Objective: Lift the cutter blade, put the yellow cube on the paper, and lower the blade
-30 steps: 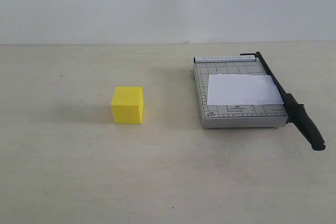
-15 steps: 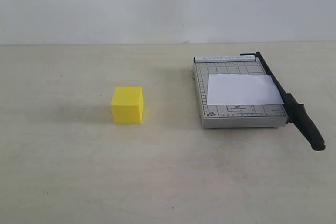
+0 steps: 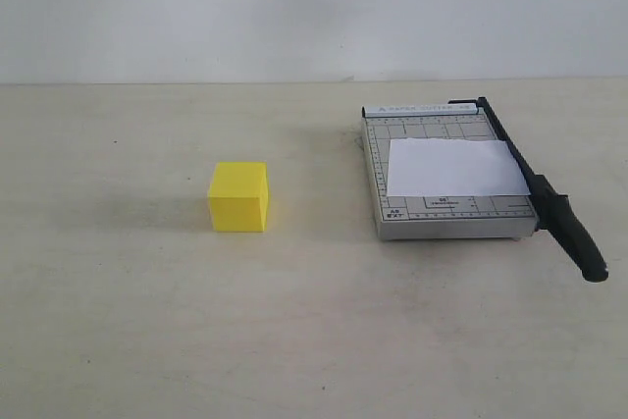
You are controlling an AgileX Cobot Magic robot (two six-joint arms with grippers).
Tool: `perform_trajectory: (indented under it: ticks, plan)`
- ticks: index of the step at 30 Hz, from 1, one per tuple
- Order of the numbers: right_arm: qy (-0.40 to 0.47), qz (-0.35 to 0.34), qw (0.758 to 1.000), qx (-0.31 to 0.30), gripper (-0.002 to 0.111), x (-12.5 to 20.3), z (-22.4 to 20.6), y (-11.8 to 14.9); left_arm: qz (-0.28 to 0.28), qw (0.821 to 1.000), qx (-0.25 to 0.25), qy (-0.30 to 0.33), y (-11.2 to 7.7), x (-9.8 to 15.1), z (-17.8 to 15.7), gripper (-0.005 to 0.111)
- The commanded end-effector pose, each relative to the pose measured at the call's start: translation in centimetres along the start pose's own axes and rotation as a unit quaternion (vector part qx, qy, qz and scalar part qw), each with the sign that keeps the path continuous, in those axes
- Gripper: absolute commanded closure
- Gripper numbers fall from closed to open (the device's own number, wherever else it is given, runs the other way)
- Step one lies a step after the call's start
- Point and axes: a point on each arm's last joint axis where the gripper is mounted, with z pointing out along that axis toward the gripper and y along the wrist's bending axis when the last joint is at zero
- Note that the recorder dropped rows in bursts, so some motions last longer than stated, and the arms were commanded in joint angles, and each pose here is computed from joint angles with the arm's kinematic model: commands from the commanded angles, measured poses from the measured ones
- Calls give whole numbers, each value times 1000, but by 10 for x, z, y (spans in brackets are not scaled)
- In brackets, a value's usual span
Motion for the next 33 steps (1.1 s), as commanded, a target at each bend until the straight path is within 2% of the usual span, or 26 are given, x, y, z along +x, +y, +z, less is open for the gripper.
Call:
perform_trajectory:
  ticks: [1, 4, 11, 18, 27, 30, 33]
  plan:
    - [-175, 112, 978, -16, 87, -32, -6, 0, -12, 1000, -1, 1, 0, 1, 0, 102]
    - [-222, 142, 964, -29, 87, -42, -10, -1, -12, 1000, -1, 1, 0, 1, 0, 102]
    - [-256, 238, 936, -53, 87, -59, -15, -3, -12, 1000, -1, 1, 0, 1, 0, 102]
    - [-234, 322, 915, -63, 87, -56, -13, -4, -12, 1000, -1, 1, 0, 1, 0, 102]
    - [-254, 324, 909, -70, 87, -63, -16, -5, -12, 1000, -1, 1, 0, 1, 0, 102]
    - [-233, 302, 922, -66, 87, -70, -16, -4, -12, 1000, -1, 1, 0, 1, 0, 102]
    - [-237, 250, 937, -62, 87, -81, -19, -4, -12, 1000, -1, 1, 0, 1, 0, 102]
